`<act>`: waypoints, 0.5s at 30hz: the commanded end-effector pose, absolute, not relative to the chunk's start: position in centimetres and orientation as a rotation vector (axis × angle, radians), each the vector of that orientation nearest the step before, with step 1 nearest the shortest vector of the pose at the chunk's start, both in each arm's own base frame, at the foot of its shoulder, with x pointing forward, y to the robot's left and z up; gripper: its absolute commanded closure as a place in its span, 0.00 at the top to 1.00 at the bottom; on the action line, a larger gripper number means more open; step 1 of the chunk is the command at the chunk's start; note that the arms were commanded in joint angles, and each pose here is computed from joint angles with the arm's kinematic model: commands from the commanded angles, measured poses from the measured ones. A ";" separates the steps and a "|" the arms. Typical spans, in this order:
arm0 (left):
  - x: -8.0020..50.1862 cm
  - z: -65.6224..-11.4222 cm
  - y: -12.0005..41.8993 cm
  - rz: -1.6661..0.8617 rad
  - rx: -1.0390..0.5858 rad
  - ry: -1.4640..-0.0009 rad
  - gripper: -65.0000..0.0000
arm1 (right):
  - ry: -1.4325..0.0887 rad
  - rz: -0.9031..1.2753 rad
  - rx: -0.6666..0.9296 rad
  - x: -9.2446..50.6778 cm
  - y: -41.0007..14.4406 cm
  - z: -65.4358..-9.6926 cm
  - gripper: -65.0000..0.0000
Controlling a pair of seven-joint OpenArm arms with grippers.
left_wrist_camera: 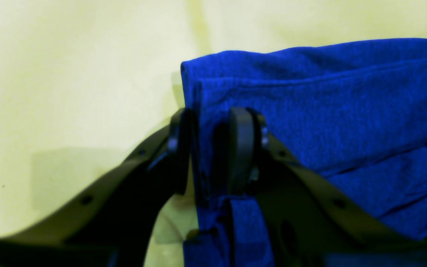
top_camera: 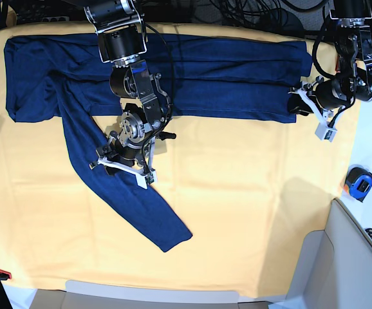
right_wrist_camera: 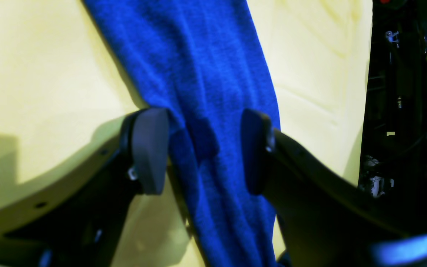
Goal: Fold the T-shirt properly
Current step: 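Grasp the sleeve with the right gripper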
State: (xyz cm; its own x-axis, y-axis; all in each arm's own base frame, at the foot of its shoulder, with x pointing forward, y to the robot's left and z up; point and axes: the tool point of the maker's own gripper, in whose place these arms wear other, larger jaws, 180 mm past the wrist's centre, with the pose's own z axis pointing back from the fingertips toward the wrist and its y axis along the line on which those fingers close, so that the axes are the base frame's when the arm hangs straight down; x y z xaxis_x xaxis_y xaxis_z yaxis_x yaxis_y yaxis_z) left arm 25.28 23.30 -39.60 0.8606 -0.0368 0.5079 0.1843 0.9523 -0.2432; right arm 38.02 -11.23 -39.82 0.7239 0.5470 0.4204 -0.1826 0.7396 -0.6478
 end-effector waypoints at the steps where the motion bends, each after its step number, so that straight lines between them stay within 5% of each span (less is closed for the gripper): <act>1: 26.2 -38.5 23.7 -0.129 -0.283 -0.561 0.26 | -0.616 0.439 -0.556 37.7 -10.3 -40.6 0.41; 7: 26.2 -38.5 23.7 -0.129 -0.283 -0.561 0.26 | -0.614 0.438 -0.556 37.7 -10.3 -40.6 0.00; 13: 26.2 -38.5 23.7 -0.129 -0.283 -0.561 0.26 | -0.617 0.435 -0.556 37.5 -10.3 -40.5 0.00; 15: 26.1 -38.5 23.7 -0.129 -0.283 -0.560 0.26 | -0.633 0.426 -0.557 37.6 -10.3 -40.0 0.07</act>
State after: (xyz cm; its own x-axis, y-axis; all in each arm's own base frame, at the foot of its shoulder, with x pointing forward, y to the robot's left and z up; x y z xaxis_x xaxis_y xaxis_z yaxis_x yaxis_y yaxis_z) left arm 25.26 23.29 -39.61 0.8608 -0.0366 0.5076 0.1841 0.9522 -0.2436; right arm 37.55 -10.61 -40.33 0.7227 0.5434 0.4271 -0.2045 0.7584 -0.6189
